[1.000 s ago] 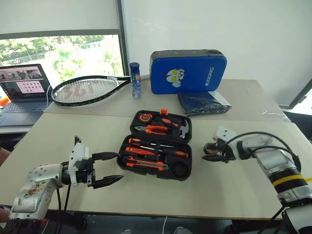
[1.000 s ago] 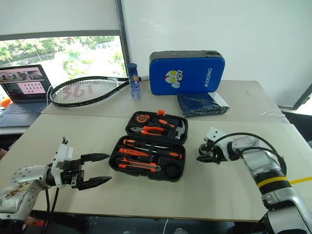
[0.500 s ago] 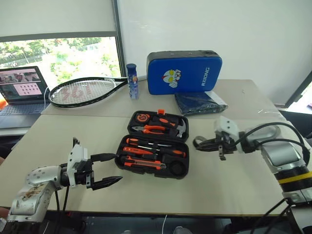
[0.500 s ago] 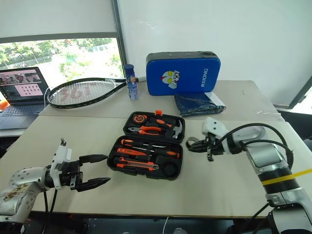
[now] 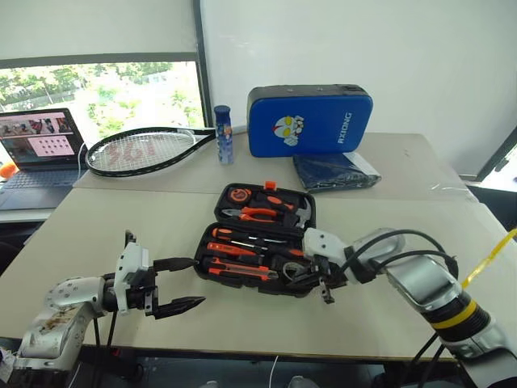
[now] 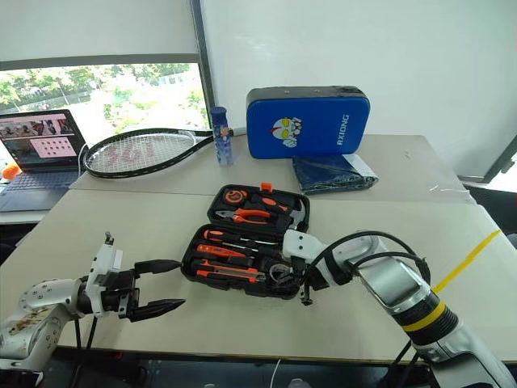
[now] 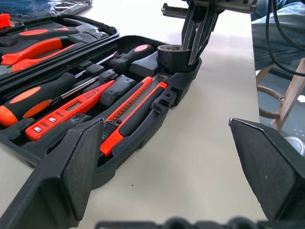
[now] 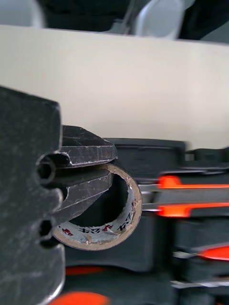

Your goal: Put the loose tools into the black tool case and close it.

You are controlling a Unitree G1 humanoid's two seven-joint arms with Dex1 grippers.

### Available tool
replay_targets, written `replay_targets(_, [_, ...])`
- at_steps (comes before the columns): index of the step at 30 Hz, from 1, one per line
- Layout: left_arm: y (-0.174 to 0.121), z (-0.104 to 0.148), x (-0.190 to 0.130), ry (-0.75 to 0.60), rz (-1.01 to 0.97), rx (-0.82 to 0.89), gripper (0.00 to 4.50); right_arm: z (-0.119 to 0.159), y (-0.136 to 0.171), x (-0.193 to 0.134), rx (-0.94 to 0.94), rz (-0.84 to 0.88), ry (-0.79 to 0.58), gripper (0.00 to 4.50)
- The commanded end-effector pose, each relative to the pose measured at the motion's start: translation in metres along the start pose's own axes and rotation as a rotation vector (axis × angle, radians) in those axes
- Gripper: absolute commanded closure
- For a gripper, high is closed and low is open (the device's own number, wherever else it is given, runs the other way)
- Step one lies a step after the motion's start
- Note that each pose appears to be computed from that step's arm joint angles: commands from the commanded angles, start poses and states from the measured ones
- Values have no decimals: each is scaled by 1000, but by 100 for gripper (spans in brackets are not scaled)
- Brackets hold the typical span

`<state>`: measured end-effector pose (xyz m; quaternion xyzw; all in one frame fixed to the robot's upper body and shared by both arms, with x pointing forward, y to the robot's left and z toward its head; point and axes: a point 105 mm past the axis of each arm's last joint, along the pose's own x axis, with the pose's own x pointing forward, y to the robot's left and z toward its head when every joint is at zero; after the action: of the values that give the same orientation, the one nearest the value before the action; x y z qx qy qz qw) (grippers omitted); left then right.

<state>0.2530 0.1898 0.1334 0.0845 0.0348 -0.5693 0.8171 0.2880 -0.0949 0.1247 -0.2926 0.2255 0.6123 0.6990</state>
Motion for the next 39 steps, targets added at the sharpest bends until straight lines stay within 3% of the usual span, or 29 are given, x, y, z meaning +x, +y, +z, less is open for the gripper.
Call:
replay_targets(1, [1,7,-3,-10,3,40,0,0,-1,-3,-5,-11,17,446])
replay_targets(8, [3,6,-4,-7,12,46,0,-5,-3,-1,-27,-22,27,446])
replay_targets(9, [3,6,-4,-6,13,47,0,-1,-6,-1,-38,-49,-3,371])
replay_targets(10, [3,6,-4,-6,17,47,0,2,-4,-5,-37,-29,-15,360])
replay_targets(15, [15,5,-12,-1,103,29,0,28,5,-42,-78,16,-218,189])
replay_targets(21, [48,-1,-22,24,289,-19,0,-7,-4,-67,-33,-123,-233,189])
replay_targets(22, [57,-4,-23,41,334,-10,52,-15,-8,-67,-7,-162,-233,214])
replay_targets(24, [71,-8,-20,58,398,-22,103,-30,-17,-67,8,-243,-221,254])
replay_targets(30, [98,-16,1,89,485,-32,325,-65,-51,-64,-31,-498,-175,450])
replay_targets(34, [114,-21,18,129,543,-34,448,-66,-66,-51,-53,-592,-191,450])
replay_targets(39, [113,-29,38,178,509,-51,448,-57,-75,-33,-53,-627,-217,450])
